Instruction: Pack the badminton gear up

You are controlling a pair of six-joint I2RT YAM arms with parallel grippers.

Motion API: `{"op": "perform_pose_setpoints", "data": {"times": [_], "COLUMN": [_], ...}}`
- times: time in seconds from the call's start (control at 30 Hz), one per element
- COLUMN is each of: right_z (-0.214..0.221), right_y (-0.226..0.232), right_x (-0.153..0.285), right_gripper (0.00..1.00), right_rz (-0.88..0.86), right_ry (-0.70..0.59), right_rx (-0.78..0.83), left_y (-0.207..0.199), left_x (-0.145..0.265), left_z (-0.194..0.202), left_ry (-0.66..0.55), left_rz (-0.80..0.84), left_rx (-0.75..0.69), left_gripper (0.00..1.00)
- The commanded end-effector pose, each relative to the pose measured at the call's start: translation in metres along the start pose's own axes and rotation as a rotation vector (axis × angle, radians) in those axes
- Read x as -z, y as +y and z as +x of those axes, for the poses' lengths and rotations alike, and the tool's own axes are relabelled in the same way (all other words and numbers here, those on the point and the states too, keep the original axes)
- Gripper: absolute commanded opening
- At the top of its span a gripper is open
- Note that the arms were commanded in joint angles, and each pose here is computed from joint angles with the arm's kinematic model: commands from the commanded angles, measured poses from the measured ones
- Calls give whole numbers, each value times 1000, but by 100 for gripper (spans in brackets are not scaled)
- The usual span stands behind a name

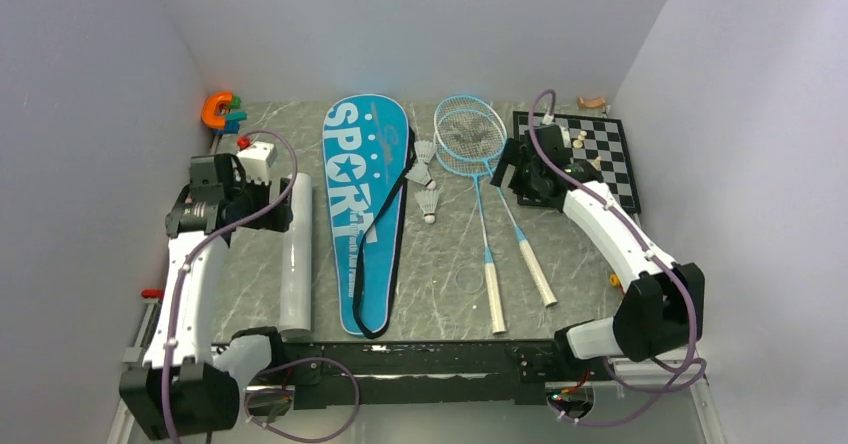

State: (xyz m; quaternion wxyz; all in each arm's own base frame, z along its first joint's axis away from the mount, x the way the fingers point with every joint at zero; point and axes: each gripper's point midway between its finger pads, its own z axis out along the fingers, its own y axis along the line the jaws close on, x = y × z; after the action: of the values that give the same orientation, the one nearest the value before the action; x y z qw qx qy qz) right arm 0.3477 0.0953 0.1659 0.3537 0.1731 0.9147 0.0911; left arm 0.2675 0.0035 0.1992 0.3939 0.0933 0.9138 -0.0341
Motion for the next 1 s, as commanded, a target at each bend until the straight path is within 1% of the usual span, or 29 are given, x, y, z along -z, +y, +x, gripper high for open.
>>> {"op": "perform_pose_setpoints", "data": {"times": [0.0,0.17,0.37,0.53,0.73,0.97], "right_z": [-5,11,19,28,41,41], "right_y": [38,51,72,83,88,90], "right_x": [-2,-11,-4,-1,-8,-21], "right_gripper": [100,100,100,100,100,100], "right_rz": [-65,-18,-70,-100,-115,-94], "right_ry": [-38,-20,-50,-41,-21,-14], "right_rx": [91,188,236,258,261,269], "left_y": [9,10,19,14,0,-16], "left_x": [-30,-63,-94,-108,-125,-136], "left_z": [8,13,26,27,42,68], "left_ry": [57,122,237,252,305,381], "left_rz": [-14,28,35,78,140,204], "left_rx": [59,85,76,103,100,35], "left_gripper": [99,99,99,100,99,99]}}
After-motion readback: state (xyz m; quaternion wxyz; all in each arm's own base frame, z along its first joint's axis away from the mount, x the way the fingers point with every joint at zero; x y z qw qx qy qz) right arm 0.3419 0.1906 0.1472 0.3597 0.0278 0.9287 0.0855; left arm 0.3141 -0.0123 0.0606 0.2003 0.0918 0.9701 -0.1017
